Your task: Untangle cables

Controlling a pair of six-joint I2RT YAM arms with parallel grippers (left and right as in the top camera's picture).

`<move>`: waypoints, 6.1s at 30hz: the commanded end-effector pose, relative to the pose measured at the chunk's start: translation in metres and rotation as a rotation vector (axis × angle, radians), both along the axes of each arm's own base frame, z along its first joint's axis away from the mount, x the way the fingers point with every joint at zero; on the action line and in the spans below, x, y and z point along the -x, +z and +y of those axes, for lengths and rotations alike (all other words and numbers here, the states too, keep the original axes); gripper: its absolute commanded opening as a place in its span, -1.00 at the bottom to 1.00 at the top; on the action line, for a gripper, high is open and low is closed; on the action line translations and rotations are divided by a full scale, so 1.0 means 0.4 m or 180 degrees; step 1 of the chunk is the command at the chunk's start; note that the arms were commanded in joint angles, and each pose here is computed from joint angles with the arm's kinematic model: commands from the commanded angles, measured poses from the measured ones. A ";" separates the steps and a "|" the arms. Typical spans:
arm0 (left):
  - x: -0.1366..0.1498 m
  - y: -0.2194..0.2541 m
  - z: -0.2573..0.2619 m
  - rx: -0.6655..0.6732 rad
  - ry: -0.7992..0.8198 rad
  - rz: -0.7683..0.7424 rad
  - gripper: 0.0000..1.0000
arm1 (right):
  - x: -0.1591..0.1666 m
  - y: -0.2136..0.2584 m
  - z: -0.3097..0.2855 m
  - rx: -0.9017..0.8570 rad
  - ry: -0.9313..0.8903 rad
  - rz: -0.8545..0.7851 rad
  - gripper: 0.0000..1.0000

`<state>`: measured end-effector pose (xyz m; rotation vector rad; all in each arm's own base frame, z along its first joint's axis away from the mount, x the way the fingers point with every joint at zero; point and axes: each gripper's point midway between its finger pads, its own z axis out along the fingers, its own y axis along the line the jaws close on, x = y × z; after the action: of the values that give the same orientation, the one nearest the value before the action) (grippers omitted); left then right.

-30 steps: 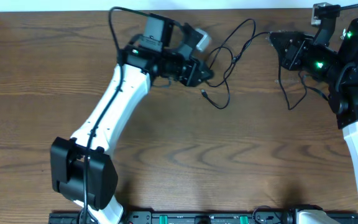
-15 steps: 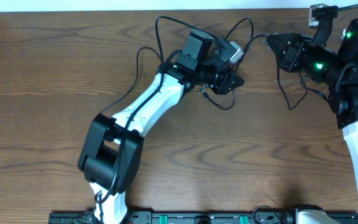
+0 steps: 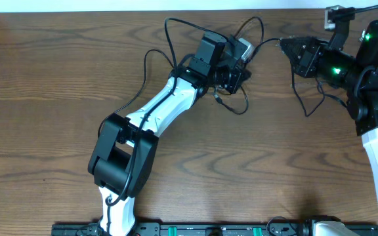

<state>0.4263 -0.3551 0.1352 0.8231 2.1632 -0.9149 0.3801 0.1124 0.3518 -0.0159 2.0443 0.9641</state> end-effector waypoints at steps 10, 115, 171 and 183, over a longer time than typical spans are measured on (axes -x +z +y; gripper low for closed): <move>0.024 0.129 0.327 -0.0445 0.0917 0.0521 -0.85 | -0.051 0.007 -0.259 0.0239 -0.1031 -0.0049 -0.98; 0.006 0.125 0.591 -0.0872 0.1780 0.0700 -0.86 | -0.109 -0.821 -0.666 0.2013 -0.0677 0.2573 0.18; 0.002 0.128 0.590 -0.0823 0.1839 0.0727 -0.86 | -0.159 -0.402 -1.048 0.1633 -0.2689 0.1823 0.98; -0.002 0.354 0.210 0.0570 0.0803 0.0056 -0.85 | -0.307 -0.337 -0.506 0.0864 -0.0609 0.1224 0.98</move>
<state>0.4539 -0.2141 0.2569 0.3396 2.1613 -0.8136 0.5003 -0.1178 0.2011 0.3378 2.4921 0.5347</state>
